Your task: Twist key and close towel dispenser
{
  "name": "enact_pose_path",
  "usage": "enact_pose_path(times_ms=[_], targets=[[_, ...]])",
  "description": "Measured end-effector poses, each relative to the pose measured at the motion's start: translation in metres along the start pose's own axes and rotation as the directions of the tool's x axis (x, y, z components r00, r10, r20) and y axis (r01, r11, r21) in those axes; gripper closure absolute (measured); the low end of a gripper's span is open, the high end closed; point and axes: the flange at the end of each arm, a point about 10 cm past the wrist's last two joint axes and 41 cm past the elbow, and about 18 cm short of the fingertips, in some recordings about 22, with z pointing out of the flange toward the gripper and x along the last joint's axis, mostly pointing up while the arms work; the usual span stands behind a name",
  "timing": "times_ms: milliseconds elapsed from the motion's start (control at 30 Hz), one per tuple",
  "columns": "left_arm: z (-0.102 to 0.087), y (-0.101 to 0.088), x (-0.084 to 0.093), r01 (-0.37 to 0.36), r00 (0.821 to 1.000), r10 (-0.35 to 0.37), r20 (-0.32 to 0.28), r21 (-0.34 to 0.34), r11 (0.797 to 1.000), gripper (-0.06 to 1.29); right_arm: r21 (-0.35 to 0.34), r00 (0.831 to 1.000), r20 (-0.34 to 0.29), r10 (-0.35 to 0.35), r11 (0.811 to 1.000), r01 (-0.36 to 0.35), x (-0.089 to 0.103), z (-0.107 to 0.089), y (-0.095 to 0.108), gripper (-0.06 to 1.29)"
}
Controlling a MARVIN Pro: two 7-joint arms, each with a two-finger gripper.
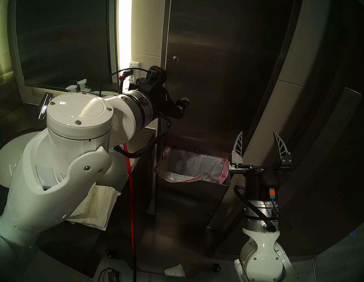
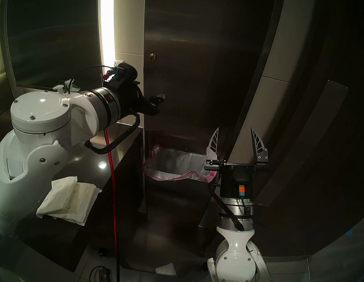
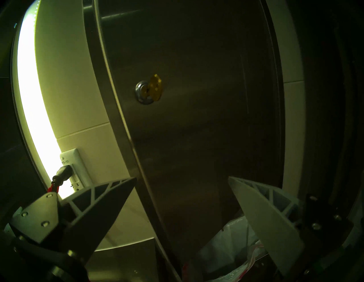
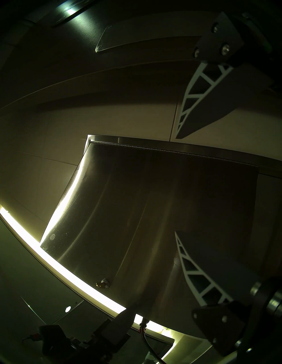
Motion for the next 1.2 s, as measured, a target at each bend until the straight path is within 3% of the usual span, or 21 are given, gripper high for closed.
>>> enact_pose_path(times_ms=[133, 200, 233, 267, 333, 600, 867, 1200], targets=[[0.000, 0.001, 0.003, 0.026, 1.000, -0.026, -0.006, -0.026, 0.999, -0.02, 0.000, 1.000, 0.000, 0.000, 1.000, 0.000, 0.000, 0.000, 0.000, 0.01], [0.000, 0.001, 0.004, 0.035, 0.999, -0.036, -0.007, -0.033, 0.999, 0.09, 0.000, 1.000, 0.001, 0.000, 1.000, 0.000, 0.000, 0.000, 0.000, 0.01], [0.000, 0.001, 0.005, 0.038, 0.999, -0.038, -0.007, -0.035, 0.999, 0.27, 0.000, 1.000, 0.001, 0.000, 1.000, 0.000, 0.000, 0.000, 0.000, 0.01], [-0.001, 0.001, 0.005, 0.041, 0.999, -0.041, -0.006, -0.037, 0.998, 1.17, 0.000, 1.000, 0.001, 0.000, 1.000, 0.000, 0.000, 0.000, 0.000, 0.01], [-0.001, -0.001, 0.004, 0.041, 0.999, -0.042, -0.003, -0.036, 0.998, 1.25, 0.000, 1.000, 0.001, 0.000, 1.000, 0.000, 0.000, 0.000, 0.000, 0.01], [0.002, -0.007, 0.006, 0.027, 1.000, -0.027, 0.005, -0.033, 0.999, 1.25, 0.000, 1.000, 0.002, -0.001, 1.000, 0.001, 0.000, 0.000, 0.000, 0.01], [0.028, -0.010, -0.006, 0.015, 0.998, -0.012, 0.062, -0.043, 0.999, 1.25, 0.000, 1.000, 0.002, -0.001, 1.000, 0.001, 0.000, 0.000, 0.000, 0.01], [0.063, -0.028, -0.010, -0.001, 0.995, 0.002, 0.096, -0.002, 1.000, 1.25, 0.000, 1.000, 0.002, -0.001, 1.000, 0.001, 0.000, 0.000, 0.000, 0.01]])
